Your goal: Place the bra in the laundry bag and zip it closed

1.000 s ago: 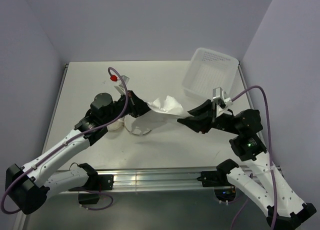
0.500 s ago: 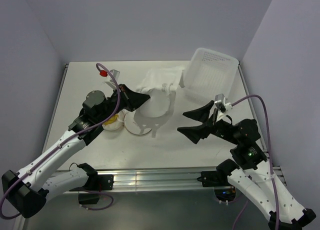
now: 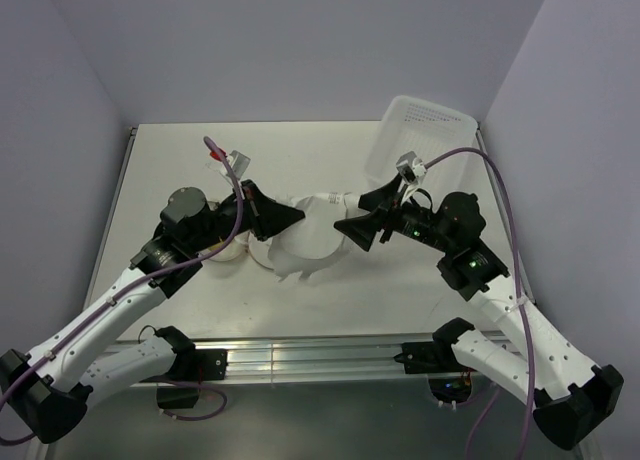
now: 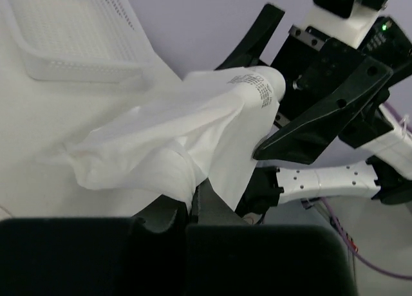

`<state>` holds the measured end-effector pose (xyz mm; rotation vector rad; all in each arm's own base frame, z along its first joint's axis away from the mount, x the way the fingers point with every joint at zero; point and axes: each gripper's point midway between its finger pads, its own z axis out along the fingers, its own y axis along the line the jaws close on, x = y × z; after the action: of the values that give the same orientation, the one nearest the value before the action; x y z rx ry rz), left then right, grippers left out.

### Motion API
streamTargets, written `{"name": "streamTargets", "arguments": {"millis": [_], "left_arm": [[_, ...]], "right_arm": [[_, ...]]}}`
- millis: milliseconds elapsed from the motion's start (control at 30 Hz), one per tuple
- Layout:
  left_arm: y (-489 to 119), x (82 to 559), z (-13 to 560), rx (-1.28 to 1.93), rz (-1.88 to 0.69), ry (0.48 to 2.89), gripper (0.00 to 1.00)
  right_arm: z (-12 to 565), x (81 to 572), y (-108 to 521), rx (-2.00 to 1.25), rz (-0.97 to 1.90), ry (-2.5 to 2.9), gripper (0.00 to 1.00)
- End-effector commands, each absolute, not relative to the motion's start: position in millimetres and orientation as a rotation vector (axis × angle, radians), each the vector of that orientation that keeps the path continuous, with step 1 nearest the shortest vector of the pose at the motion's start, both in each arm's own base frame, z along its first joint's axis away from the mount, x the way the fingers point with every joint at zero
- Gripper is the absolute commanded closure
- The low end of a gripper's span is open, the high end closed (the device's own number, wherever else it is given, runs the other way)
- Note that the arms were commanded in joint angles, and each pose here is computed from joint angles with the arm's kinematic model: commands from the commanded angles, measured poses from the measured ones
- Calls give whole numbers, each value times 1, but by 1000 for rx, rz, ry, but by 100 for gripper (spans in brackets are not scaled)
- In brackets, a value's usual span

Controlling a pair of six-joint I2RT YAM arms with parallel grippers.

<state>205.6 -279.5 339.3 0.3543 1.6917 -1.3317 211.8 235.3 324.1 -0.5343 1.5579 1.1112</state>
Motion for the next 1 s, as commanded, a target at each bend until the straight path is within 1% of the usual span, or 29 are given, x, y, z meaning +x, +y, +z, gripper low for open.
{"name": "streamTargets", "arguments": {"millis": [0,133,200,300,467,567,767,900,967], "left_arm": [[-282,182,361,518,-1352,1662,100],[-280,180,355,552,-1286,1736,100],[-276,182,357,531,-1250,1744,100],[-272,182,362,518,-1233,1730,100],[-275,179,369,531,-1261,1701,100],[-282,172,373,561,-1307,1673,100],[-293,160,375,615,-1368,1633,100],[-293,154,382,637,-1385,1598,100],[-293,153,384,642,-1386,1589,100]], "right_arm": [[368,197,241,-761,1062,1337,9],[380,188,239,-894,1000,1307,9],[386,184,234,-900,971,1305,8],[392,189,221,-816,902,1326,7],[406,184,209,-738,871,1309,7],[413,170,213,-784,929,1267,6],[404,181,230,-816,1002,1303,6],[390,175,252,-949,1130,1273,5],[375,184,261,-972,1173,1323,5]]}}
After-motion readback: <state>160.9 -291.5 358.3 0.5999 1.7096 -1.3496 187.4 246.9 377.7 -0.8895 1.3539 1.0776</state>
